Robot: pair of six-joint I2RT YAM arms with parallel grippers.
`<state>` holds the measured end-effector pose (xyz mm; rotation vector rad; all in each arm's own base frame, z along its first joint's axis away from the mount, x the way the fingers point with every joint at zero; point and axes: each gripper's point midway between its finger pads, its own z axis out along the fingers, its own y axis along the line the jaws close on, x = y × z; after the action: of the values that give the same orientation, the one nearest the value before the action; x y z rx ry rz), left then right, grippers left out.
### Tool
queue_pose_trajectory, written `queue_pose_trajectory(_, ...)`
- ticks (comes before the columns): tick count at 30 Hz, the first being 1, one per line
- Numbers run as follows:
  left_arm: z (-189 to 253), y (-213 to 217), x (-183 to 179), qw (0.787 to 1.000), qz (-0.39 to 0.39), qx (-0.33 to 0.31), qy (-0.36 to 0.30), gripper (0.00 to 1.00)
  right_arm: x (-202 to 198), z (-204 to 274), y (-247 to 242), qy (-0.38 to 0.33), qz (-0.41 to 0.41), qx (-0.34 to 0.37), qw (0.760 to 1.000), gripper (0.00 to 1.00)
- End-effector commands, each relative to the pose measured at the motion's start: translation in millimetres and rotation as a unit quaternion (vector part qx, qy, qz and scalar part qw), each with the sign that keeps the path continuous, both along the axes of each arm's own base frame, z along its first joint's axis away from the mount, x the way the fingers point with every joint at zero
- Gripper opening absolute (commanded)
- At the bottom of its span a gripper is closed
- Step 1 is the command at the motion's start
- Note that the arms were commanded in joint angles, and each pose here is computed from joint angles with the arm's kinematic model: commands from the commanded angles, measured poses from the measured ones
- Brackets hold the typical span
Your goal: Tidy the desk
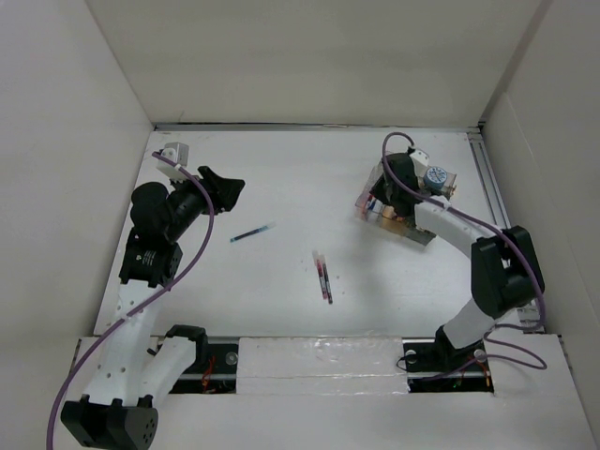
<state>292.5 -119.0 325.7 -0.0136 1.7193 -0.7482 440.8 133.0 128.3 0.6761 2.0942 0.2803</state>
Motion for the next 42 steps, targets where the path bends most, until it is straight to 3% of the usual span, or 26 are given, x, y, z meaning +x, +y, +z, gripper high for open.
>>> queue_pose_trajectory(1,12,-1,2,1.000,-0.004,-0.004,-0.026,0.52,-21,44,45,-0.063,0.059,0.037,0.996,0.25)
queue_pose_trajectory(3,13,-1,0,1.000,-0.004,-0.004,-0.029,0.52,-46,28,61,-0.046,0.094,0.028,0.994,0.03)
queue_pose_trajectory(7,13,0,0,1.000,0.000,-0.003,-0.029,0.52,-111,-1,103,-0.008,0.183,0.010,0.983,0.00)
queue_pose_trajectory(11,16,-1,-2,0.999,-0.005,-0.006,-0.034,0.52,-167,-43,125,0.051,0.239,-0.037,0.969,0.19)
queue_pose_trajectory(12,15,0,-1,0.999,-0.004,-0.005,-0.032,0.52,-181,-48,132,0.055,0.248,-0.049,0.966,0.32)
queue_pose_trajectory(16,15,-1,-2,0.999,-0.004,-0.005,-0.034,0.52,-207,-69,148,0.072,0.278,-0.074,0.955,0.40)
queue_pose_trajectory(22,14,0,-1,0.999,-0.003,-0.005,-0.032,0.52,-214,-88,154,0.091,0.270,-0.095,0.954,0.36)
queue_pose_trajectory(30,13,-1,0,1.000,-0.004,-0.004,-0.029,0.52,-211,-91,148,0.090,0.252,-0.107,0.958,0.19)
queue_pose_trajectory(37,13,-1,-1,1.000,-0.005,-0.005,-0.030,0.52,-215,-117,151,0.124,0.261,-0.127,0.949,0.22)
queue_pose_trajectory(38,15,-1,-1,0.999,-0.004,-0.005,-0.032,0.52,-215,-119,149,0.128,0.259,-0.132,0.948,0.19)
queue_pose_trajectory(39,14,-1,-2,0.999,-0.004,-0.005,-0.032,0.52,-214,-119,148,0.129,0.254,-0.134,0.949,0.08)
queue_pose_trajectory(42,14,0,-1,1.000,-0.004,-0.004,-0.030,0.52,-205,-95,146,0.097,0.239,-0.130,0.957,0.00)
